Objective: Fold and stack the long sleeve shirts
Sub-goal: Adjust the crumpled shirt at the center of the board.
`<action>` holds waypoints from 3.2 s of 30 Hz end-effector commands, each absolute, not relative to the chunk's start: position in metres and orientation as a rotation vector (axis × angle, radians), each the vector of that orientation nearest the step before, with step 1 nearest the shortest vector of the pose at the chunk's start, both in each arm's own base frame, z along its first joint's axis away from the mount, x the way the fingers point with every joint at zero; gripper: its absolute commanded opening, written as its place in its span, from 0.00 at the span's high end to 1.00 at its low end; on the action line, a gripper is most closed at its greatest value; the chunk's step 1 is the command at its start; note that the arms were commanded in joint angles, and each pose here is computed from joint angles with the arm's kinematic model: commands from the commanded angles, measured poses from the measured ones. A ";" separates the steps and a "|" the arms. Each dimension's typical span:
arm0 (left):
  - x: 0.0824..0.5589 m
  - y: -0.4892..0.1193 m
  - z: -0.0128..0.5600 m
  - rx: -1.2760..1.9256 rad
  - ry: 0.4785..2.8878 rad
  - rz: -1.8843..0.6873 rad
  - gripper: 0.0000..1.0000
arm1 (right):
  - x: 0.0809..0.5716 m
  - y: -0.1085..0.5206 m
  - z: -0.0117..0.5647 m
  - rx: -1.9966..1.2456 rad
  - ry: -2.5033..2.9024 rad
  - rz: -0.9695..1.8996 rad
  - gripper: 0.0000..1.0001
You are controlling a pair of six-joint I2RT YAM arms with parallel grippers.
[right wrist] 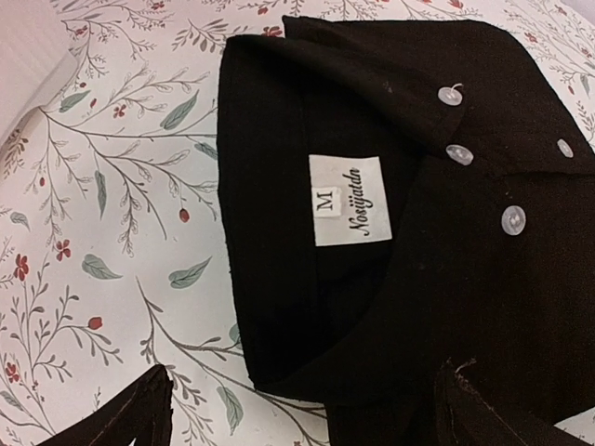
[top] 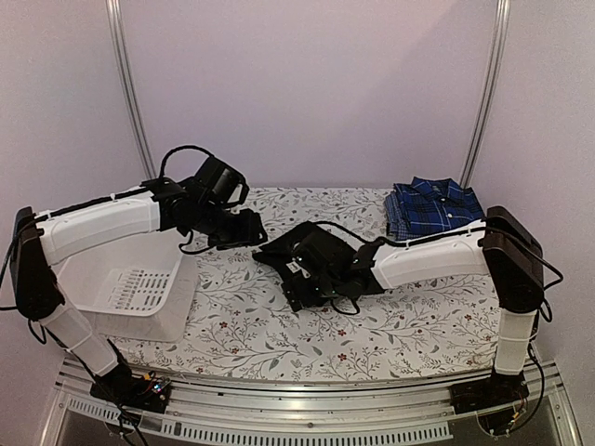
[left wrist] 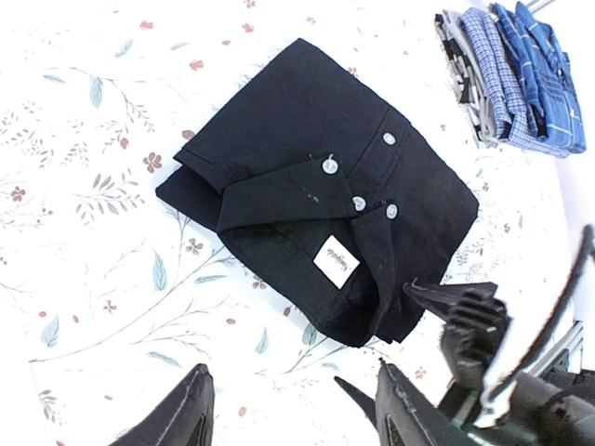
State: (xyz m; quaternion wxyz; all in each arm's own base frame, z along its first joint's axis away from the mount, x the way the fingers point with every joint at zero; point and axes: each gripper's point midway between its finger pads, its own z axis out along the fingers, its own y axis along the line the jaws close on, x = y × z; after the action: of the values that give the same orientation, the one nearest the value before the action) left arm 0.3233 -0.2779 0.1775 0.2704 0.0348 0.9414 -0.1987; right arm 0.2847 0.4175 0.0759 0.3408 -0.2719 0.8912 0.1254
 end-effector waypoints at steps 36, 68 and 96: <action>0.326 -0.294 0.107 0.119 2.633 -0.601 0.49 | 0.371 0.341 0.164 -0.239 2.274 0.230 0.99; 0.342 -0.358 0.050 0.266 2.648 -0.587 1.00 | 0.414 0.309 0.181 -0.171 2.275 0.290 1.00; 0.239 -0.353 0.123 0.292 2.687 -0.623 0.48 | 0.492 0.333 0.155 -0.389 2.286 0.312 0.23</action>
State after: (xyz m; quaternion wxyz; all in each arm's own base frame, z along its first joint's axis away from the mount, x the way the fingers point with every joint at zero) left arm 0.2132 -0.3681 0.1139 0.1592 0.1359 0.9508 -0.2285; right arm 0.5008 0.3359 0.1135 0.3734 -0.1545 0.9082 0.1087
